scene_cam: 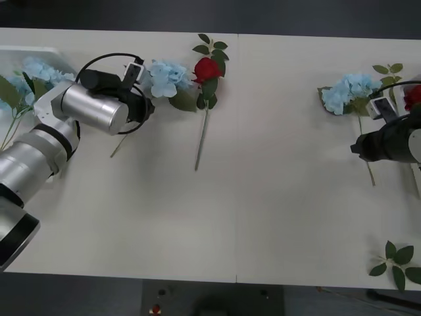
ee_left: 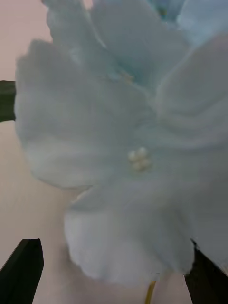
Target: Put the red flowers into the right box and the blue flowers into the left box
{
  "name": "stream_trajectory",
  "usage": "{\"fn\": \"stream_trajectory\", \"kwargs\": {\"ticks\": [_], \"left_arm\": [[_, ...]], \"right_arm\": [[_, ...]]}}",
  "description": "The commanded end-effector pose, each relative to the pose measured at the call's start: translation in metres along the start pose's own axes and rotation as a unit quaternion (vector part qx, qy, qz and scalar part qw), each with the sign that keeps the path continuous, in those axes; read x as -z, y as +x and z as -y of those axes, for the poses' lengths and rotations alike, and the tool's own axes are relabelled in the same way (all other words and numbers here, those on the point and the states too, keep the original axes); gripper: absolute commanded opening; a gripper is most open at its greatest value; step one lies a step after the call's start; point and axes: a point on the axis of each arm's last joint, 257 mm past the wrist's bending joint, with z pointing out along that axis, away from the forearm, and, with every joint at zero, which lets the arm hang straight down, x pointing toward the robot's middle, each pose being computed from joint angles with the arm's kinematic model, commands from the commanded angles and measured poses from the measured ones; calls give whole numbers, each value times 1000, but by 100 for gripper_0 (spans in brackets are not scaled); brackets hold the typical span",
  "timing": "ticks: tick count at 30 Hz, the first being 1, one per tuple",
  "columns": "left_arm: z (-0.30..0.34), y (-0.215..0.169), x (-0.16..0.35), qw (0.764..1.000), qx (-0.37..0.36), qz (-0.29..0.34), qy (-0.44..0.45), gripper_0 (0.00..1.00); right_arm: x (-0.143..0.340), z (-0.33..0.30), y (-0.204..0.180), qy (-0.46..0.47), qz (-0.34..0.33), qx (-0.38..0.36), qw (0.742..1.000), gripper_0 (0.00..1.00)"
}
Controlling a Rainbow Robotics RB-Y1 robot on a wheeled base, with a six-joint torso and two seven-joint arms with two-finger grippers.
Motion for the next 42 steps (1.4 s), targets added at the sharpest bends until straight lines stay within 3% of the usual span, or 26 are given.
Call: {"fn": "stream_trajectory", "kwargs": {"ticks": [1,6,8,9,10,11,12,23,34,40,42], "left_arm": [[3,-41,4,999,-14,30,-6,84],[7,-36,3,999,-22,26,-4,84],[9,-35,2,999,-24,24,-3,72],[10,-34,2,999,-26,23,-3,52],[11,-33,1,999,-27,22,-3,17],[11,-33,1,999,-27,23,-3,3],[11,-34,1,999,-28,24,-3,0],[10,-35,2,999,-31,27,-4,0],[11,-34,1,999,-31,26,-3,0],[9,-40,25,999,-29,-9,18,0],[11,-42,42,998,-33,-31,33,0]], "right_arm": [[2,6,-21,6,24,-31,999,69],[-13,7,-26,7,42,-58,997,69],[-18,9,-27,10,44,-66,997,69],[-22,11,-25,13,43,-70,997,69],[-24,10,-28,12,44,-75,996,69],[-25,11,-26,12,42,-78,996,69],[-26,10,-28,12,43,-80,996,69],[-39,3,-49,4,63,-120,991,69],[-49,8,-42,7,66,-144,987,69],[-51,9,-39,9,63,-149,987,69],[-52,7,-37,7,61,-150,987,62]]}}
